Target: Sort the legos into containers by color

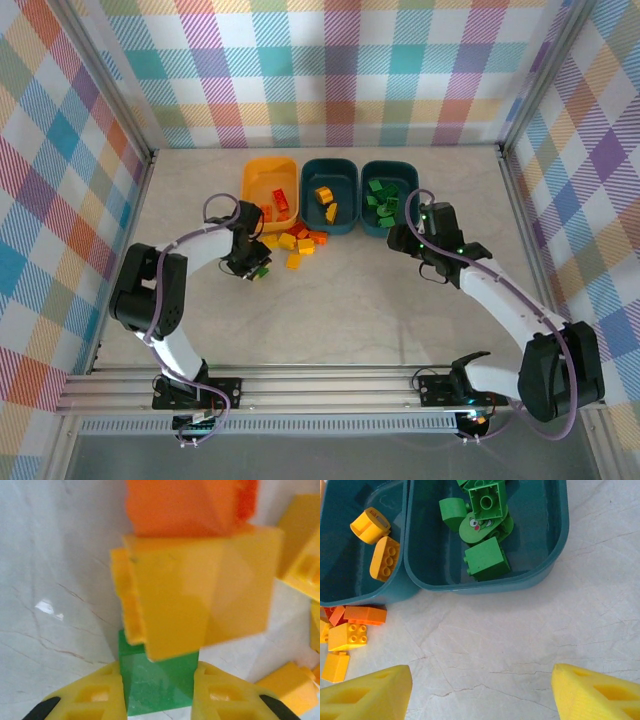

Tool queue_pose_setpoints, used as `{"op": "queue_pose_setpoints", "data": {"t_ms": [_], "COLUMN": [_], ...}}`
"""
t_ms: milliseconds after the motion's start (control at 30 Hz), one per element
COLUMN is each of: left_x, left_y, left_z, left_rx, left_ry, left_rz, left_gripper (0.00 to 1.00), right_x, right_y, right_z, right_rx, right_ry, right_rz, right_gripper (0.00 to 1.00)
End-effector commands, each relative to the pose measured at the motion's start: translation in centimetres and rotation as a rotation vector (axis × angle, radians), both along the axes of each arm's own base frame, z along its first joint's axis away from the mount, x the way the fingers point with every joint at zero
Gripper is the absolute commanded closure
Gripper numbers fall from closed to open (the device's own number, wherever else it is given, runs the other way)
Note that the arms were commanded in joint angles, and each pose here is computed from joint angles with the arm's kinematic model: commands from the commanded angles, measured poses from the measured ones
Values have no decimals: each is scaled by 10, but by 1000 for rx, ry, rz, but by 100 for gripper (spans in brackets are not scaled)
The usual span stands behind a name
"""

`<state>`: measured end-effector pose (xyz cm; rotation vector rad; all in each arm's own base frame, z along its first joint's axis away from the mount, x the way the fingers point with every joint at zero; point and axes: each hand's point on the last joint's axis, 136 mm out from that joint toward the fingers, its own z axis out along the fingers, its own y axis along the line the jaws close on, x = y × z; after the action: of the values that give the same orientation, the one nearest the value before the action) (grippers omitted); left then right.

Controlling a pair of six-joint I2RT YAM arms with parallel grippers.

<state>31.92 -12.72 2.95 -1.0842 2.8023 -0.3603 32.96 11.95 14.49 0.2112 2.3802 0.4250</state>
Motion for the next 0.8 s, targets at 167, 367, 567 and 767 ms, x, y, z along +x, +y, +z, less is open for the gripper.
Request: {"op": "queue_pose_setpoints", "data": {"t_ms": [167,367,567,767], "left_x": [13,65,108,126], "left_y": [-77,-167,-268,-330], "left_z": [89,134,149,140], "left_rx": [-72,-180,-304,-346], "left_ry": [-271,-420,-495,-520], "left_rz": [-288,-481,-678,-787], "left_gripper": [77,78,78,76], "right_x": [4,1,-12,-24], "right_y": [-7,-33,-44,-53], "right_z": [8,4,11,13], "right_rx": [-3,8,27,5], "right_ry": [-33,6,-15,-28], "right_rz": [-42,-202,-241,-241], "right_gripper": [26,25,24,22]}}
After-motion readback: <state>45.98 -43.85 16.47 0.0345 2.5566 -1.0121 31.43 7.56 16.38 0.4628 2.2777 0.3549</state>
